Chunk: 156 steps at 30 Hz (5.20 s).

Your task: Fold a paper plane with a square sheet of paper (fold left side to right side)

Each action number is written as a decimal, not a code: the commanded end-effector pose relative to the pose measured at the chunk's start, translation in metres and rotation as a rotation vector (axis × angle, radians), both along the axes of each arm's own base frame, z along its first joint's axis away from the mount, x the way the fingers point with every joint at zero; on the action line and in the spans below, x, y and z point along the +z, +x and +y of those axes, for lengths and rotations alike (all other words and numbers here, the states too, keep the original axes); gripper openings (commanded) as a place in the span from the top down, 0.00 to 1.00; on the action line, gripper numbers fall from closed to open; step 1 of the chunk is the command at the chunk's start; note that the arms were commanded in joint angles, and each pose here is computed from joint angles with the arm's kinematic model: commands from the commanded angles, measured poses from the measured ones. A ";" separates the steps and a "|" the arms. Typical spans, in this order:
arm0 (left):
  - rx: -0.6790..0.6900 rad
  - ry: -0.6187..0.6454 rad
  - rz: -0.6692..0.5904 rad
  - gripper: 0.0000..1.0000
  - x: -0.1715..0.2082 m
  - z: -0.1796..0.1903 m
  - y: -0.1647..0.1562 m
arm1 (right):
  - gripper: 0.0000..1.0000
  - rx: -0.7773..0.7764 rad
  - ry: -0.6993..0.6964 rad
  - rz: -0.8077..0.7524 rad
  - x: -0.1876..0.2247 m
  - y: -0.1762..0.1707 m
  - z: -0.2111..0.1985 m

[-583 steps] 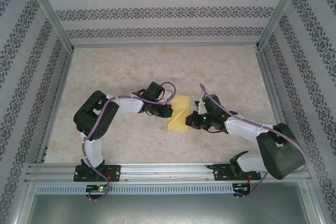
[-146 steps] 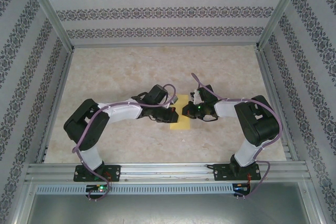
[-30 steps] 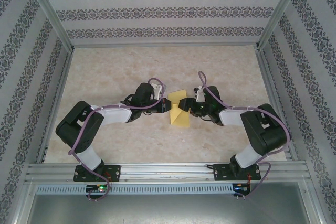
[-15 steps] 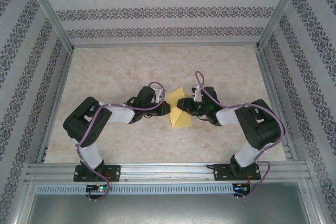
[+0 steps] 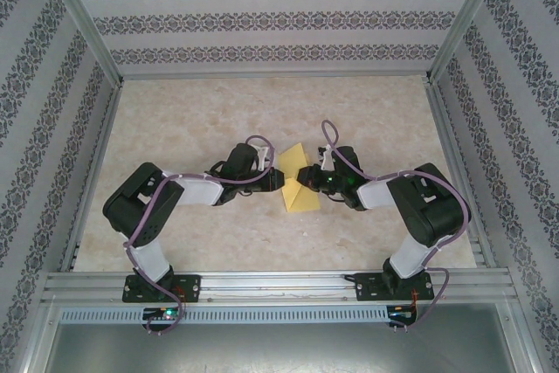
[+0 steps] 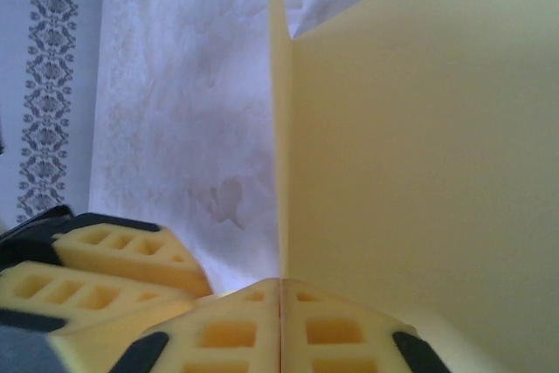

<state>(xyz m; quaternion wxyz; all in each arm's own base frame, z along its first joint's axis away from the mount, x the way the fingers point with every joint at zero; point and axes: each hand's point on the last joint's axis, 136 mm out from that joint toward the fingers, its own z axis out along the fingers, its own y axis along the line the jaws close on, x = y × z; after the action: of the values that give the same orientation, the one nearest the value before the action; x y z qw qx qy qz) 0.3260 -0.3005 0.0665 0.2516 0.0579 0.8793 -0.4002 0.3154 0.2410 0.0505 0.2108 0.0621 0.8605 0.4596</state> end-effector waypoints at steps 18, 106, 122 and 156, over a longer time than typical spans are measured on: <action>0.196 -0.098 -0.535 0.19 0.173 0.078 -0.005 | 1.00 -0.048 0.196 -0.445 0.180 0.012 -0.039; 0.181 0.887 -0.230 1.00 0.133 0.133 -0.047 | 0.12 -0.392 -0.508 -0.155 0.088 -0.024 -0.172; 0.305 1.163 -0.224 1.00 0.047 0.092 -0.043 | 0.02 -0.314 -0.466 -0.055 0.060 -0.018 -0.157; 0.214 0.282 -0.043 0.51 0.060 0.029 -0.010 | 0.26 -0.097 -0.231 0.087 0.041 -0.024 -0.079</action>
<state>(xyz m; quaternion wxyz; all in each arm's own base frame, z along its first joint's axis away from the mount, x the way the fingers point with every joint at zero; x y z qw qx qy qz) 0.3030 -0.2775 0.1034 0.2660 0.0040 0.9419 -0.2048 0.2848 0.1322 0.0772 0.2036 0.1157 0.9258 0.2967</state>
